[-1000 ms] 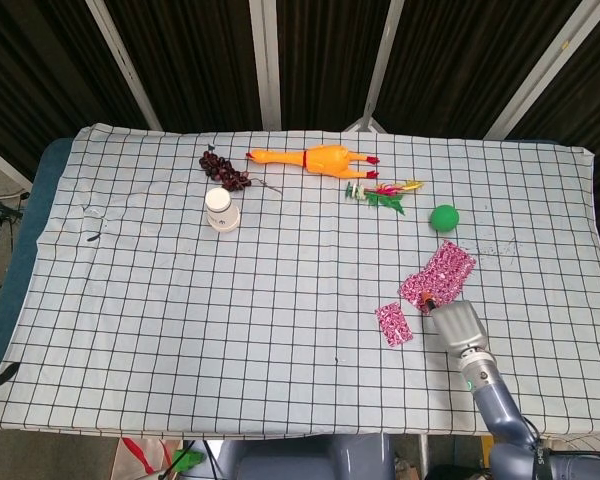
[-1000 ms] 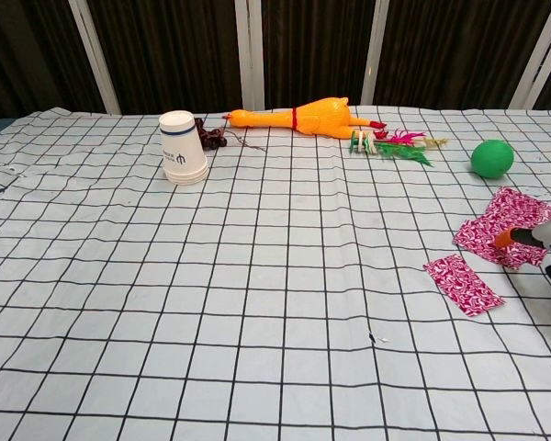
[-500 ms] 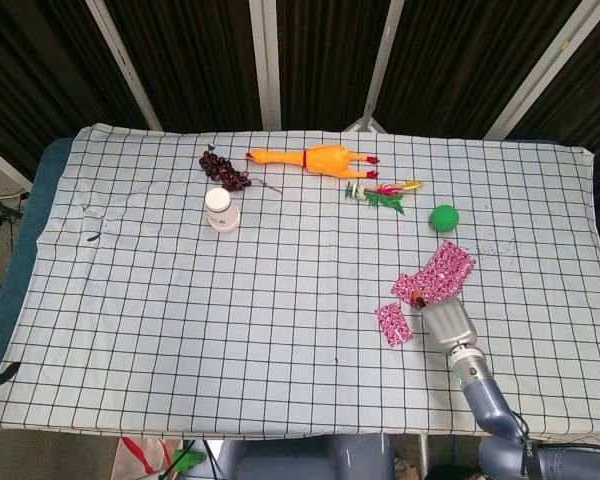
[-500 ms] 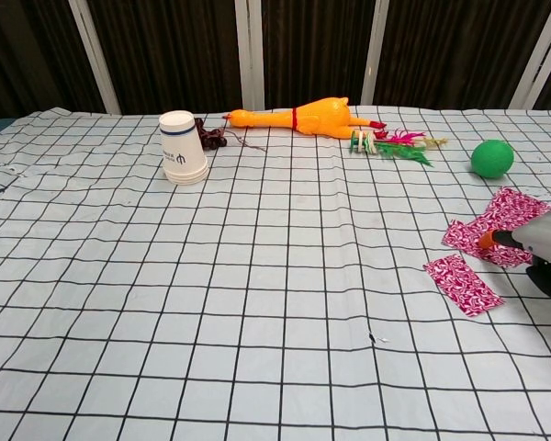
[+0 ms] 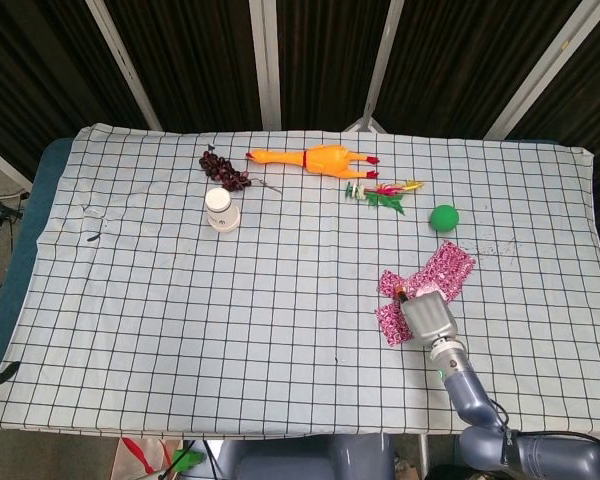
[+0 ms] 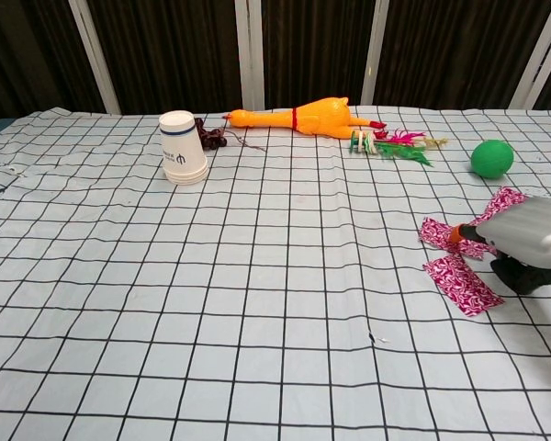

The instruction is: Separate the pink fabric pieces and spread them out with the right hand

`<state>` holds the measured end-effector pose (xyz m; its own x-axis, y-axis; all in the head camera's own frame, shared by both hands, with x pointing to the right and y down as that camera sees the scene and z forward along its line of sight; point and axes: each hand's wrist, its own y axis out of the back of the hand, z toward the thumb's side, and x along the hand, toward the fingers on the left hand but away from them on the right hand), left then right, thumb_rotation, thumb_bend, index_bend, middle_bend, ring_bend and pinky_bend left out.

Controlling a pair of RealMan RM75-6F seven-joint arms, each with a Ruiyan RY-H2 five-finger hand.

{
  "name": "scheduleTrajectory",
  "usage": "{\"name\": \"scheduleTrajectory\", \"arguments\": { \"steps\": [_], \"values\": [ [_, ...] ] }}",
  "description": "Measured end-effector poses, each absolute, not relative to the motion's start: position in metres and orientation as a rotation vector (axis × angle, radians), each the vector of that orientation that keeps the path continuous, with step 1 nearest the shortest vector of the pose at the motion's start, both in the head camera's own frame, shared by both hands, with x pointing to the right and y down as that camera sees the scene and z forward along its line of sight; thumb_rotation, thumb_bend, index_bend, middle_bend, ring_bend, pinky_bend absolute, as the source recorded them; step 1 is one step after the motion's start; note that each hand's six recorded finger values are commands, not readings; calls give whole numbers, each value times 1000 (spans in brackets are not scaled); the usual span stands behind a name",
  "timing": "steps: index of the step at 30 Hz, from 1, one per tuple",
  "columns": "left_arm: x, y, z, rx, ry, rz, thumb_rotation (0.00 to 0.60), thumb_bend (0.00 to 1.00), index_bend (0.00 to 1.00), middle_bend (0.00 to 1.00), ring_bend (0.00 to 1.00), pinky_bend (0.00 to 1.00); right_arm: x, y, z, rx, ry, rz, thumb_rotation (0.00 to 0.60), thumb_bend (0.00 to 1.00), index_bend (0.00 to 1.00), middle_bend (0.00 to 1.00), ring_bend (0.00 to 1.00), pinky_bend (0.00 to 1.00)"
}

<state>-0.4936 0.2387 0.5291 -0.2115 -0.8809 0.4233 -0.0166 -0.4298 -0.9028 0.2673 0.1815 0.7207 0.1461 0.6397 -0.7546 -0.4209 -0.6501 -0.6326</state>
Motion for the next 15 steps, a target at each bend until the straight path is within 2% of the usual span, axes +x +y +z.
{"name": "scheduleTrajectory", "arguments": {
  "steps": [15],
  "values": [
    [-494,238,530,-1405,1096,-1712,600,204,99,34,55,169,224,168,728,-1624,-217,1591,600,732,159,810,815,643]
  ]
}}
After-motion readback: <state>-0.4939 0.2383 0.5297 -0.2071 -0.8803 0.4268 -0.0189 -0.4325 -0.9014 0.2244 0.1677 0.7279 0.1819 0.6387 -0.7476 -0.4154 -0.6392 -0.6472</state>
